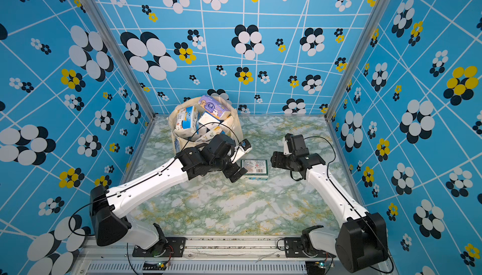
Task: Put tissues into the canvas bag
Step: Adjust the pack of facial tissues at the center of the board, then pick up the pack of facial tissues from the center of the board.
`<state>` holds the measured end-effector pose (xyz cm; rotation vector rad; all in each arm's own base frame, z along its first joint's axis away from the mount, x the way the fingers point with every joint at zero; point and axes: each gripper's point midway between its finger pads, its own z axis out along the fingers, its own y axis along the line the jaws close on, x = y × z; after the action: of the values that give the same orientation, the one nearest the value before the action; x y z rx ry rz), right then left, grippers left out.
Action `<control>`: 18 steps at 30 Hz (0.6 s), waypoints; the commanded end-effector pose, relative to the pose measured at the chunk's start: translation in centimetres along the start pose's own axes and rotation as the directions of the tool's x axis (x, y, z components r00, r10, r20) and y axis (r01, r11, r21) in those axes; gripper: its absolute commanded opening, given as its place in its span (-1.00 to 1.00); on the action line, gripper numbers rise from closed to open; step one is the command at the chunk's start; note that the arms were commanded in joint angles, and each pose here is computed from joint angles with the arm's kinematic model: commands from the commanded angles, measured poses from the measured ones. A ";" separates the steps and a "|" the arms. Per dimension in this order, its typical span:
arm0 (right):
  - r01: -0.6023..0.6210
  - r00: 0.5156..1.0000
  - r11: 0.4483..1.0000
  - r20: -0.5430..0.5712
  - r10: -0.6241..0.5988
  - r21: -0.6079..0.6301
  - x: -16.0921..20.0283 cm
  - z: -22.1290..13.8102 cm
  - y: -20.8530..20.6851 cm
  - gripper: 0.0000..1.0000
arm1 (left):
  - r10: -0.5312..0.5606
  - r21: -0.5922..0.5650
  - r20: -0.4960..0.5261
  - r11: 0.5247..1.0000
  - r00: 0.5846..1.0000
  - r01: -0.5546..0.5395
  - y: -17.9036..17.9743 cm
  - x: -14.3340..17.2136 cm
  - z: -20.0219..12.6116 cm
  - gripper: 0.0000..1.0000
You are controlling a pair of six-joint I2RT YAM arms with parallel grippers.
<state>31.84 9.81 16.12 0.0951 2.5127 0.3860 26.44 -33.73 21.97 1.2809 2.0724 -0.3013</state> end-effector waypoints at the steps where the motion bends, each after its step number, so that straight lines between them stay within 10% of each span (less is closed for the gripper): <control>1: -0.038 0.999 0.999 0.036 0.038 0.008 0.1 -1.6 -1.0 0.43 | 0.188 -0.002 -0.052 0.982 0.981 -0.188 -0.7 0.6 2.2 0.98; 18: -0.045 0.995 0.999 0.086 0.045 0.004 -0.1 -2.4 -1.4 0.45 | 0.457 -0.010 -0.145 0.886 0.878 -0.463 -2.1 3.4 12.7 0.98</control>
<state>30.59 8.16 17.39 0.1443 2.4534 0.3821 28.07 -37.76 10.15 1.7270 1.8600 0.0084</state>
